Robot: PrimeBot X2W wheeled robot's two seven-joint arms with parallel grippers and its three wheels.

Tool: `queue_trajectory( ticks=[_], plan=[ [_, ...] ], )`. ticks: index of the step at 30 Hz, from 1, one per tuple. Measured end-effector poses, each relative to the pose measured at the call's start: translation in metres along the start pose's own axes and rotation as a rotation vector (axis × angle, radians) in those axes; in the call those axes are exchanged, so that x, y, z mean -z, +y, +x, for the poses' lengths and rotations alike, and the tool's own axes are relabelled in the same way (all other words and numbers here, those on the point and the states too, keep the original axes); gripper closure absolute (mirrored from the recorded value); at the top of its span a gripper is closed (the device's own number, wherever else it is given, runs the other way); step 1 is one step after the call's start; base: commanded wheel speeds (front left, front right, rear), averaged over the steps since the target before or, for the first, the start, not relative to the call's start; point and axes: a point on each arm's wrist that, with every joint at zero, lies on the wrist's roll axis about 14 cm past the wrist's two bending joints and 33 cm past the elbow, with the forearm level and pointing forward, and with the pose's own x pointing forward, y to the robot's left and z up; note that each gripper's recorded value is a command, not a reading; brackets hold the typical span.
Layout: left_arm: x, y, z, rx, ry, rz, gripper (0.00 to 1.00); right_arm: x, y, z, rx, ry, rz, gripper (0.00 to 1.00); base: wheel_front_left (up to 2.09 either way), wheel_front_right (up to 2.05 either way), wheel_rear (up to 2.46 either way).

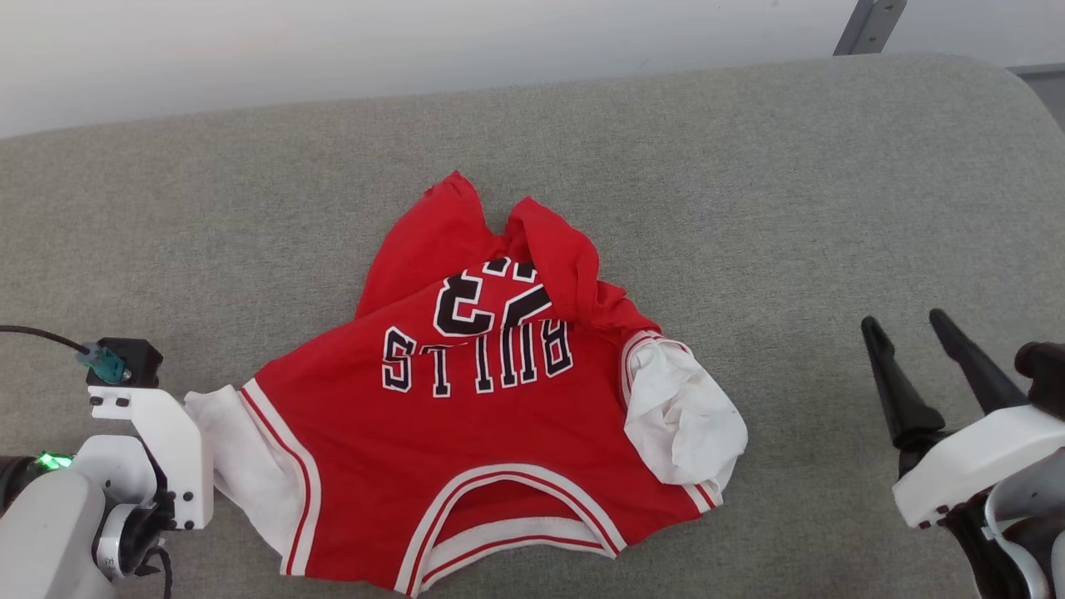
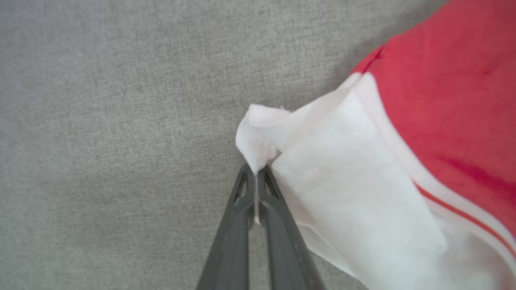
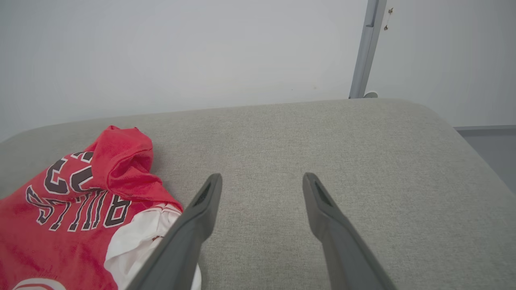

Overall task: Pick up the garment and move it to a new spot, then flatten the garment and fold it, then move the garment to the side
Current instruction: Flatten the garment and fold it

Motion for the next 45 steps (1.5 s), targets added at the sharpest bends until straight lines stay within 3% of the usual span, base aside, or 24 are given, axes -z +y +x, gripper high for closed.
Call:
queue_trajectory(
  ticks=[5, 16, 30, 31, 32, 39, 45],
  plan=[
    [0.0, 0.001, 0.002, 0.0, 0.008, -0.014, 1.0, 0.016, 0.008, -0.001, -0.035, 0.074, 0.011, 0.0, 0.0, 0.0, 0.0],
    [-0.002, -0.005, 0.005, 0.02, 0.007, -0.026, 1.0, 0.088, 0.046, 0.003, -0.185, 0.429, 0.052, 0.0, 0.0, 0.0, 0.0],
    [-0.002, -0.006, 0.005, 0.032, -0.01, -0.049, 1.0, 0.157, 0.066, 0.009, -0.308, 0.794, -0.061, 0.0, 0.0, 0.0, 0.0],
    [-0.002, -0.006, 0.004, 0.034, -0.012, -0.049, 1.0, 0.159, 0.066, 0.01, -0.311, 0.809, -0.064, 0.68, 0.0, 0.0, 0.0],
    [-0.001, -0.007, 0.004, 0.035, -0.011, -0.049, 1.0, 0.16, 0.066, 0.01, -0.316, 0.816, -0.072, 1.0, 0.0, 0.0, 0.0],
    [-0.012, -0.015, -0.01, 0.083, -0.024, -0.056, 1.0, 0.143, 0.073, 0.011, -0.35, 0.803, -0.032, 1.0, 0.0, 0.0, 0.0],
    [-0.053, -0.018, -0.042, 0.127, -0.093, -0.033, 1.0, 0.08, 0.084, 0.017, -0.409, 0.652, -0.013, 1.0, 0.0, 0.0, 0.0]
  ],
)
